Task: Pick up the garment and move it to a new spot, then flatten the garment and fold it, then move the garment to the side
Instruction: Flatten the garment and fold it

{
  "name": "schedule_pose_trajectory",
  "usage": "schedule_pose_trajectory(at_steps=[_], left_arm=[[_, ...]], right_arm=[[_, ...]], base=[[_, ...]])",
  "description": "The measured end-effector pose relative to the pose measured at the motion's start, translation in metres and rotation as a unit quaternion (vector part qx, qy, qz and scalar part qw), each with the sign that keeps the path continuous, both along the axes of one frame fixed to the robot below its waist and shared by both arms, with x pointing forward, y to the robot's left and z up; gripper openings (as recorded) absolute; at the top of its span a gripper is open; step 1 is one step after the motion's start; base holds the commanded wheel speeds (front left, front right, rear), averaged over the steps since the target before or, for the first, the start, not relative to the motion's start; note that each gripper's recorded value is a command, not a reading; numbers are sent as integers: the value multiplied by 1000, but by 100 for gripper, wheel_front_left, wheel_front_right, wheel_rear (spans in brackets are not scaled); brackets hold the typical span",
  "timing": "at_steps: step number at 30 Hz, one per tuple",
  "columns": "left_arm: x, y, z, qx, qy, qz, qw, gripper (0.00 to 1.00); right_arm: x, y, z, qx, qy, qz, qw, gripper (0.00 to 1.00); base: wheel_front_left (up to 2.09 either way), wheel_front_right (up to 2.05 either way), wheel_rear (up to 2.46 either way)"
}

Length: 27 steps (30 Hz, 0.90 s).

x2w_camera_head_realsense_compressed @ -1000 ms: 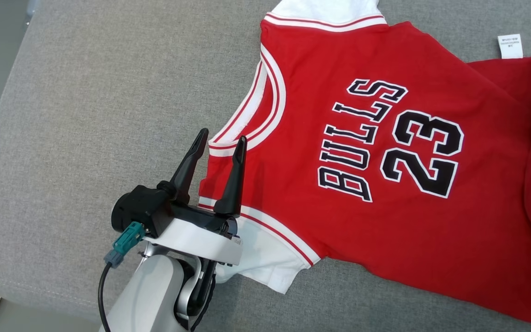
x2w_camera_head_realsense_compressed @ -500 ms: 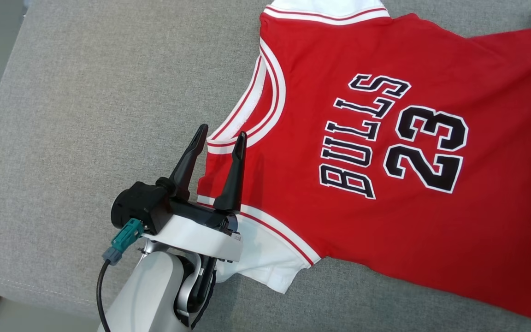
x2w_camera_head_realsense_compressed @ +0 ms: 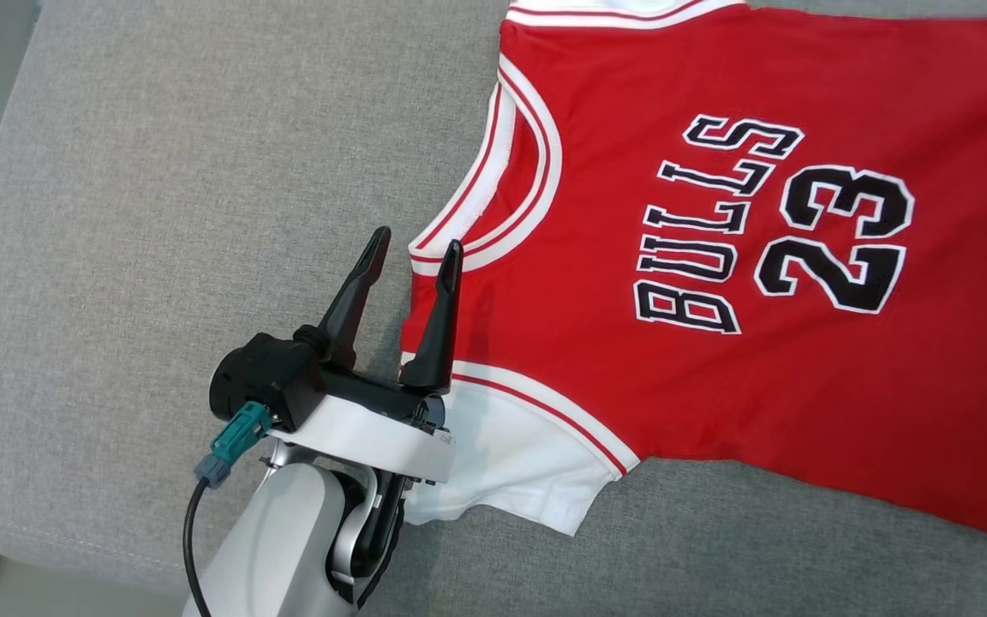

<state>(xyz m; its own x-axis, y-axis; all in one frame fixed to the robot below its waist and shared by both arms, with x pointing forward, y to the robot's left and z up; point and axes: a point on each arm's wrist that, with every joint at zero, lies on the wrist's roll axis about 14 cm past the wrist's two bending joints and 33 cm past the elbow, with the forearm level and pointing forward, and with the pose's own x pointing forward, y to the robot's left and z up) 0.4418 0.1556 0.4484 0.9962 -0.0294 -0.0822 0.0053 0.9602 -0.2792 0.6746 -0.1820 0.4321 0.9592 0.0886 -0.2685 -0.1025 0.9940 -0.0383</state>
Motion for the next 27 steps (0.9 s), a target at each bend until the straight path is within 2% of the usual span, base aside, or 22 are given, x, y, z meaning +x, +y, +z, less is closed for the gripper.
schedule_pose_trajectory(at_steps=[8, 17, 20, 27], left_arm=[[0, -3, 19, 0, -25, -5, 1000, 100], [-13, -5, 47, -1, -58, -2, 998, 100], [-20, -5, 55, -4, -68, 1, 998, 100], [-44, -1, 59, -4, -71, 11, 997, 100]], right_arm=[[-21, 12, 19, -4, -19, 16, 1000, 100], [-67, 26, 74, 27, -97, 29, 994, 100], [-91, 22, 94, 45, -136, 27, 989, 100], [-169, 14, 109, 76, -192, 20, 978, 100]], base=[[0, 0, 0], [0, 0, 0], [0, 0, 0], [0, 0, 0]])
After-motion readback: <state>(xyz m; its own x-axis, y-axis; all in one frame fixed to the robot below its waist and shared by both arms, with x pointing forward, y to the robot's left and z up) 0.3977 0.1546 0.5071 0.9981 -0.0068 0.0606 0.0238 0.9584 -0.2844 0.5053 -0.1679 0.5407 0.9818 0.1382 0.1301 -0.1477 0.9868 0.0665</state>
